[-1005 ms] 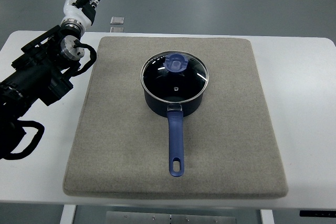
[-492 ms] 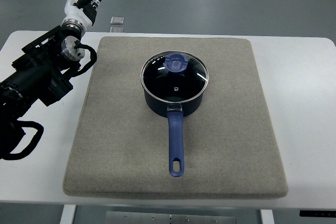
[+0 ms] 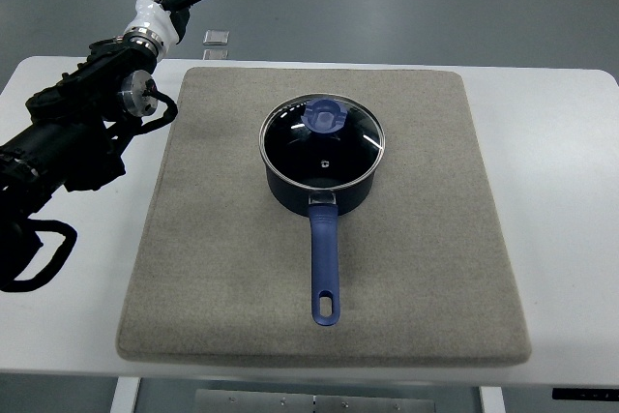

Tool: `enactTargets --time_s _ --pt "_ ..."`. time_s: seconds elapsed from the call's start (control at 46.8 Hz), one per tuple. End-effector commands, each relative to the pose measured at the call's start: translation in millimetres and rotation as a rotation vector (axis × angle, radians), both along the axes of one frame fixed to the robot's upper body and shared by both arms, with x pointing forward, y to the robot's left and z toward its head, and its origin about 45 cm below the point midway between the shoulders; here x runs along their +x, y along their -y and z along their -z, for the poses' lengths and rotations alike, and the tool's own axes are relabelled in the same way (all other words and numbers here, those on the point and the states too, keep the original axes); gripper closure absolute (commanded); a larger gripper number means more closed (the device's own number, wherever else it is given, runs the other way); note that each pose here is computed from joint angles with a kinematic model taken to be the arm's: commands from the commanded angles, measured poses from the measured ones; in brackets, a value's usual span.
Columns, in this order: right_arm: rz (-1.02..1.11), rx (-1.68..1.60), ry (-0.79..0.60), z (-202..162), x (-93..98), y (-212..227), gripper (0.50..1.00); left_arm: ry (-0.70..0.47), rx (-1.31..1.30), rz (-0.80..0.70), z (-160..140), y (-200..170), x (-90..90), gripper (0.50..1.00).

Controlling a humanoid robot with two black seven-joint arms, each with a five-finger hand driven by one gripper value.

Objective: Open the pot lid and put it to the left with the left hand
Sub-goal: 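Swing the left hand up and over toward the saucepan lid, then lower the left hand onto the blue knob of the glass lid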

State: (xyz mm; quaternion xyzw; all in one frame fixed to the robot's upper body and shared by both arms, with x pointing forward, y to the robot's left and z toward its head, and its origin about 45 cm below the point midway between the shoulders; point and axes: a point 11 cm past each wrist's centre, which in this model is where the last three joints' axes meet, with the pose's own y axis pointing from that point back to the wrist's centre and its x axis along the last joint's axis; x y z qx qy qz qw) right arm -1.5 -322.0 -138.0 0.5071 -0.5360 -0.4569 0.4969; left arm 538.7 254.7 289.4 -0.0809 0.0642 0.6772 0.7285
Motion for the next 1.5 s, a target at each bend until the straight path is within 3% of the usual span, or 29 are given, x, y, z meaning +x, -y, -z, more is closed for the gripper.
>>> enactTargets --time_s 0.0,0.086,0.235,0.406,0.534,0.641,0.898,1.112,1.325,1.475 --pt "0.000 0.000 0.000 0 -0.1 0 0.583 0.042 0.066 0.089 -16 20 0.7 0.512" --pt "0.000 0.000 0.000 0 -0.1 0 0.583 0.118 0.289 0.192 -42 36 1.4 0.514" --pt "0.000 -0.002 0.000 0 0.0 1 0.583 0.233 0.656 0.388 -62 66 -8.7 0.519" --pt "0.000 0.000 0.000 0 -0.1 0 0.583 0.302 0.809 0.648 -84 88 -29.9 0.525" --pt "0.000 0.000 0.000 0 -0.1 0 0.583 0.323 0.869 0.732 -103 93 -35.5 0.527" --pt "0.000 0.000 0.000 0 -0.1 0 0.583 0.371 1.033 0.822 -112 103 -42.9 0.566" --pt "0.000 0.000 0.000 0 -0.1 0 0.583 0.515 1.428 0.975 -114 122 -58.7 0.566" --pt "0.000 0.000 0.000 0 -0.1 0 0.583 0.523 1.557 1.126 -113 133 -71.4 0.568" --pt "0.000 0.000 0.000 0 -0.1 0 0.583 0.552 1.659 1.349 -97 155 -102.8 0.568" --pt "0.000 0.000 0.000 0 -0.1 0 0.583 0.533 1.855 1.366 -91 144 -98.9 0.574"
